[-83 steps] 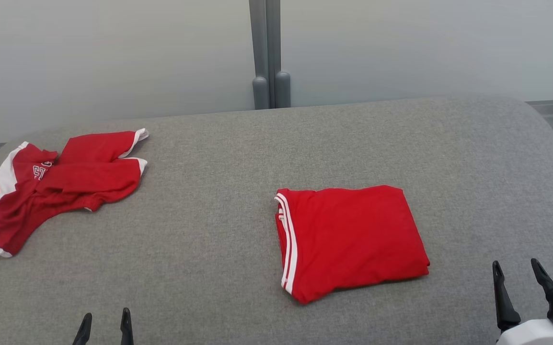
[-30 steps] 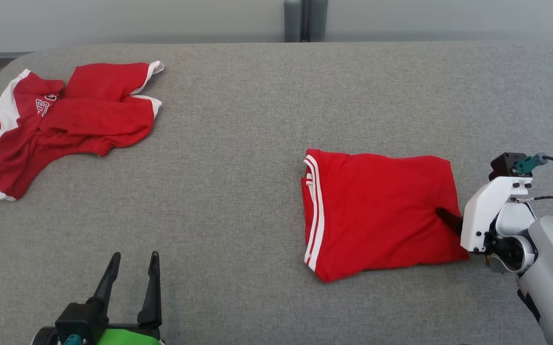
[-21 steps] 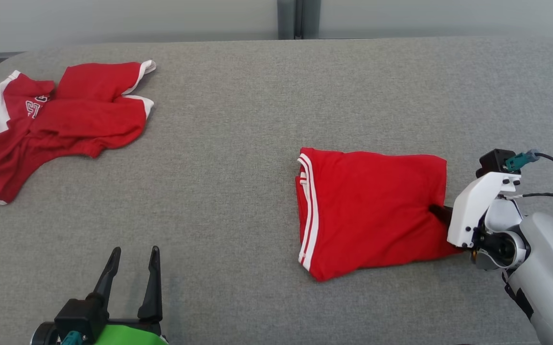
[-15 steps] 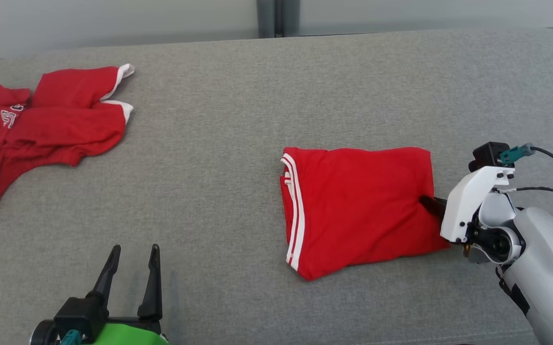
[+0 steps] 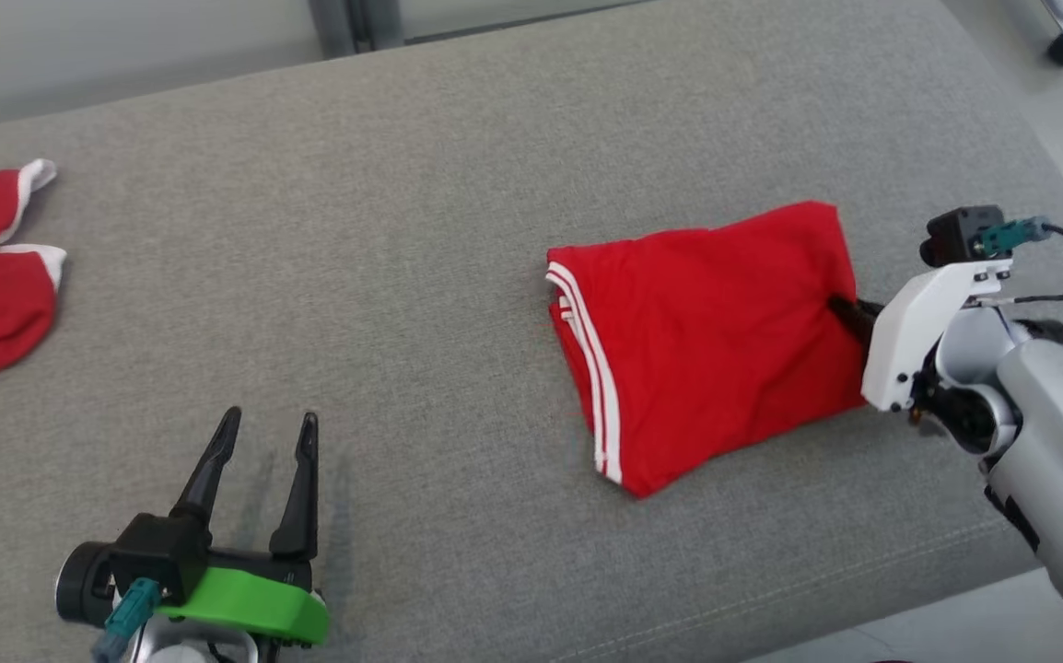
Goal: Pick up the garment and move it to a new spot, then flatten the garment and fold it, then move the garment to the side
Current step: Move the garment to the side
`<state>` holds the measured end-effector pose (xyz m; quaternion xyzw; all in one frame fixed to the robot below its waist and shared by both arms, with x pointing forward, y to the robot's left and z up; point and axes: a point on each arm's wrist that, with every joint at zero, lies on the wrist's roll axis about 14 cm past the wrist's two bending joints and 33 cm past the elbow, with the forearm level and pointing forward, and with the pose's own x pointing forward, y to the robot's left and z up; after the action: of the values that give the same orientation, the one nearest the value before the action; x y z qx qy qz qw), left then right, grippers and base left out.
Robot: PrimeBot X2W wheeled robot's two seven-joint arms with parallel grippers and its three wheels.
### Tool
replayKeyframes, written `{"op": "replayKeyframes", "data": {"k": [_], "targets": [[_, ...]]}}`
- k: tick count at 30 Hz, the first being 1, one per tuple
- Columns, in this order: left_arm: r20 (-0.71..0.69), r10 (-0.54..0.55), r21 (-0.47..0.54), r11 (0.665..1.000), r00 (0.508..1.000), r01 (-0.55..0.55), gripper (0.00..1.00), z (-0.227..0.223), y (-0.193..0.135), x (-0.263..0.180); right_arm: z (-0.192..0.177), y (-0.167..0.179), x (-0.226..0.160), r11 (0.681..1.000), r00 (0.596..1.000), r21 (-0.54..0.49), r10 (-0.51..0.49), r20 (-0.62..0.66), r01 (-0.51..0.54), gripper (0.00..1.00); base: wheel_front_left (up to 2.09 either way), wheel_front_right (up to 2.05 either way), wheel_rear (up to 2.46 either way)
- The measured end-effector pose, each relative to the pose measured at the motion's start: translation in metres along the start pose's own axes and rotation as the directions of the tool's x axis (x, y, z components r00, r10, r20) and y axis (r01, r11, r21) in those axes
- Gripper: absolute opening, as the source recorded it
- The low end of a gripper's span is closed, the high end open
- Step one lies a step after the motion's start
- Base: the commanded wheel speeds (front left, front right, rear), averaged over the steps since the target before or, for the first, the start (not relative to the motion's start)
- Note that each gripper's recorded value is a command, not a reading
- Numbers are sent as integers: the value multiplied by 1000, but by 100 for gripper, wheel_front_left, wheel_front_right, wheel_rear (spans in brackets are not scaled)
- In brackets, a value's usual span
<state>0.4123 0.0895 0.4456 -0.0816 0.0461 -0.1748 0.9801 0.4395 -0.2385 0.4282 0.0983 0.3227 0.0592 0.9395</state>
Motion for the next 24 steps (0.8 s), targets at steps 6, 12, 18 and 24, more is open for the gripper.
{"op": "replayKeyframes", "data": {"k": [6, 12, 18, 24], "targets": [[-31, -69, 0, 998, 997, 70, 100, -16, -9, 28, 34, -46, 3, 991, 992, -73, -112, 63, 116, 0, 0, 0, 0], [-85, -90, -12, 996, 992, 90, 100, -41, -5, 40, 61, -92, 11, 966, 970, -104, -229, 82, 237, 0, 0, 0, 0], [-116, -41, -10, 999, 992, 40, 100, -53, 15, 36, 78, -134, 14, 933, 938, -98, -340, 73, 346, 0, 0, 0, 0], [-138, 26, 13, 1000, 990, -24, 100, -56, 38, 19, 79, -170, 11, 892, 897, -92, -440, 34, 442, 0, 0, 0, 0]]}}
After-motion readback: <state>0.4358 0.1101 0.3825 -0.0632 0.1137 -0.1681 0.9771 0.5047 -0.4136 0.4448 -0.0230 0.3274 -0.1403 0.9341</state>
